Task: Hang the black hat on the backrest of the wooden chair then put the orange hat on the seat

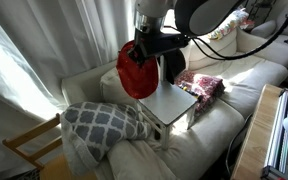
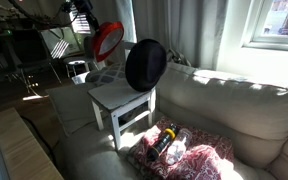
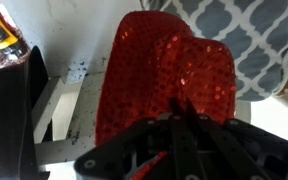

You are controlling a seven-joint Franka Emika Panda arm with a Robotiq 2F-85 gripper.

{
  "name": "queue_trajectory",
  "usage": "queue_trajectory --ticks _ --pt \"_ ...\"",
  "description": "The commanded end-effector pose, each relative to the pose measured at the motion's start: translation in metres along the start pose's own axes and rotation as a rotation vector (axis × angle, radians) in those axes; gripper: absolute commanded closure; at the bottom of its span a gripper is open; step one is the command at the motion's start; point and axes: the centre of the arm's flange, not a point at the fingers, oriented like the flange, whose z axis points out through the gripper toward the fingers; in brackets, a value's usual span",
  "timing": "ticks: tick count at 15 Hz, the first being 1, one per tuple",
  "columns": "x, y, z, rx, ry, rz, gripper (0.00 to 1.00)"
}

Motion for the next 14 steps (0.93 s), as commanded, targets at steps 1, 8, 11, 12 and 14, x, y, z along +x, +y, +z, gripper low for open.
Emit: queue_trajectory --ticks 1,8,11,12,14 --pt "-0.015 0.056 -0.009 0.097 -0.166 0.044 0.99" --pt "-0.021 0.132 0.052 0.193 -0.344 0.163 0.99" --pt "-0.022 0.157 0.075 0.262 -0.366 0.229 0.99" --pt "-0.025 0.161 0.083 0.278 -0.372 0.234 0.99" --pt "-0.032 0.168 0.095 0.305 -0.381 0.235 0.99"
